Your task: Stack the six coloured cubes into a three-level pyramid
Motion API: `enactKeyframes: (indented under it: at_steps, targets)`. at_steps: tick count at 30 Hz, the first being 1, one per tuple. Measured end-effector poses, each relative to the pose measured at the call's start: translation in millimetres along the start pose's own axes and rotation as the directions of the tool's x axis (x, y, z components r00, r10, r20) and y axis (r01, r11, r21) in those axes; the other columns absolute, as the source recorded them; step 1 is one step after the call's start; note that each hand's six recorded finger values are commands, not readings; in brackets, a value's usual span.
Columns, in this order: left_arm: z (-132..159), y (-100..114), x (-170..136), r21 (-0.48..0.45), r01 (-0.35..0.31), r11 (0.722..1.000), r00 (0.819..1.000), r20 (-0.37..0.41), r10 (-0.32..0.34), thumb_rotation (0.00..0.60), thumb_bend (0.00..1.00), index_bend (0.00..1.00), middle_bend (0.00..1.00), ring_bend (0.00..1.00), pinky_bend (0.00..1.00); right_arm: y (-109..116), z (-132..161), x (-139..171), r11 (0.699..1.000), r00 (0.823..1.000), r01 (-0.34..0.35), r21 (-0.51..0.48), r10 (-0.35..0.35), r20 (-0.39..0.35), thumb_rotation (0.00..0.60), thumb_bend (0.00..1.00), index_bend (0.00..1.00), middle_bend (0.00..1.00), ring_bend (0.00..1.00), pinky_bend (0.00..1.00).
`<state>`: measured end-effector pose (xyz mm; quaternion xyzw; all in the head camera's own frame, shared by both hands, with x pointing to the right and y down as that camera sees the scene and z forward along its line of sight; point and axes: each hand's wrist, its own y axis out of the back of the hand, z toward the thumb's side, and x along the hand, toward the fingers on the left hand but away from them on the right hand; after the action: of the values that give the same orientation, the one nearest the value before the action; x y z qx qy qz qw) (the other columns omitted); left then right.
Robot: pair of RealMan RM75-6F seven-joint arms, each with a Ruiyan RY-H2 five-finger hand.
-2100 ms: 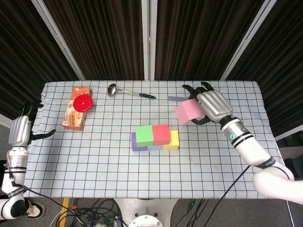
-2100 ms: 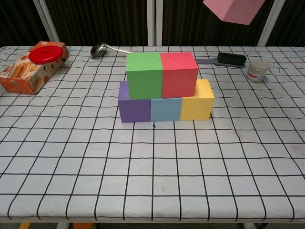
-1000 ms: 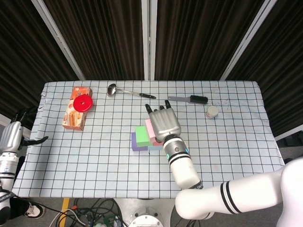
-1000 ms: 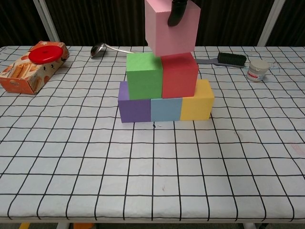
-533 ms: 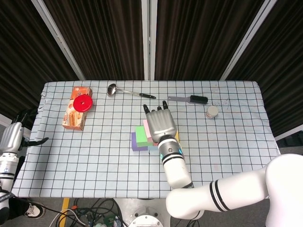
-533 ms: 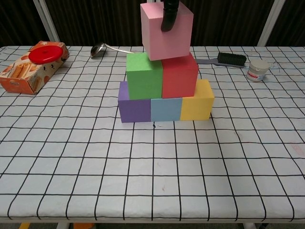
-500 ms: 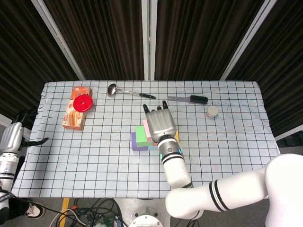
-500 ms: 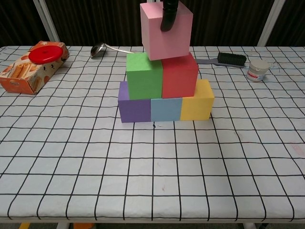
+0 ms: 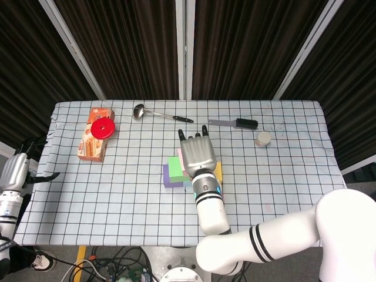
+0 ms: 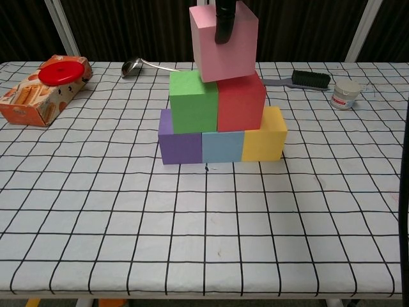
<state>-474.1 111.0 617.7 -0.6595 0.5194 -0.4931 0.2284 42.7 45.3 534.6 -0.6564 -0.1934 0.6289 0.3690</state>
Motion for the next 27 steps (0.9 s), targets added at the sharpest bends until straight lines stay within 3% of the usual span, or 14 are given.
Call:
enactKeyframes:
  at_steps: [9, 27]
  targets:
    - [-3.9, 0.1, -0.8, 0.000, 0.005, 1.000, 1.000, -0.008, -0.005, 0.600, 0.00, 0.12, 0.18, 0.04, 0.11, -0.2, 2.6, -5.6, 0.999, 1.000, 0.026, -0.030, -0.026, 0.011, 0.600, 0.13, 0.00, 0.78, 0.25, 0.00]
    - [-9.8, -3.0, -1.7, 0.003, 0.018, 1.000, 1.000, -0.018, -0.018, 0.600, 0.00, 0.12, 0.18, 0.04, 0.11, -10.4, 7.3, -10.5, 1.000, 1.000, 0.014, -0.015, -0.014, 0.027, 0.600, 0.13, 0.00, 0.78, 0.25, 0.00]
